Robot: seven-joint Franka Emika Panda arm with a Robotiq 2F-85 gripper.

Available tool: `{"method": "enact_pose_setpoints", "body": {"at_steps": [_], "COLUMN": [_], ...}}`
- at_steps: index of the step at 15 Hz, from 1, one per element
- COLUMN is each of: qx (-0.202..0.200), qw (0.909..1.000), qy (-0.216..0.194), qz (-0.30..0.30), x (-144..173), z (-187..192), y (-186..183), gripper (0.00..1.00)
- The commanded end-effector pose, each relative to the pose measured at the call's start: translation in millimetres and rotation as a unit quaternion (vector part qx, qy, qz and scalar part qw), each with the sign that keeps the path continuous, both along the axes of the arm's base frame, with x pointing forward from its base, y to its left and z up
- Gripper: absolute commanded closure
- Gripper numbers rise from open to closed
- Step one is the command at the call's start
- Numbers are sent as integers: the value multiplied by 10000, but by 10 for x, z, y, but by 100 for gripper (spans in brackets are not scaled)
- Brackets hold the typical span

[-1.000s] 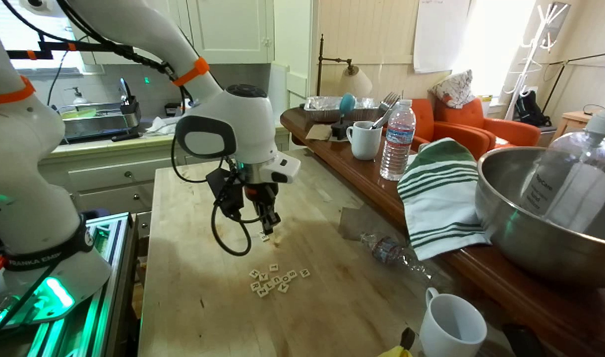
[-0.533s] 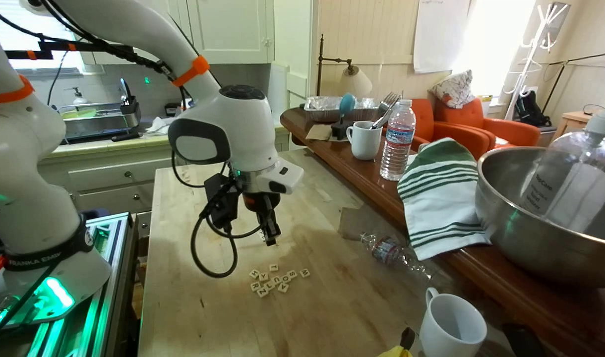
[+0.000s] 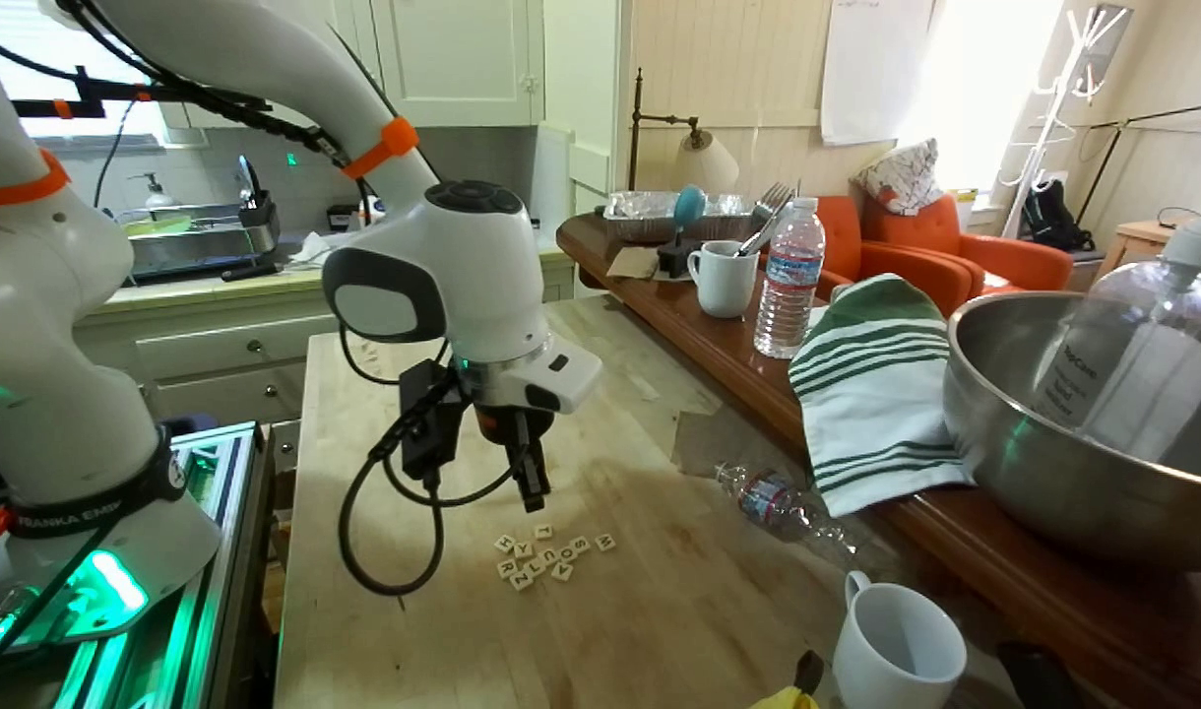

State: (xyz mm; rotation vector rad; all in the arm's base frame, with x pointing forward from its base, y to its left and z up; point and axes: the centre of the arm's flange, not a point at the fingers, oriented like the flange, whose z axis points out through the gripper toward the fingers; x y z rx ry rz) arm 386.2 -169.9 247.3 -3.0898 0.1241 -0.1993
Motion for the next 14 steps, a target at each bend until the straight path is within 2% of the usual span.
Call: {"method": "enact_pose_setpoints", "body": {"at_steps": [1, 14], "qx": [-48, -27], "qw": [9999, 9996], "qy": [-15, 88], "qz": [-155, -253], "x": [-21, 63], "z": [-148, -382], "y": [-66, -118], "gripper": [100, 100]}}
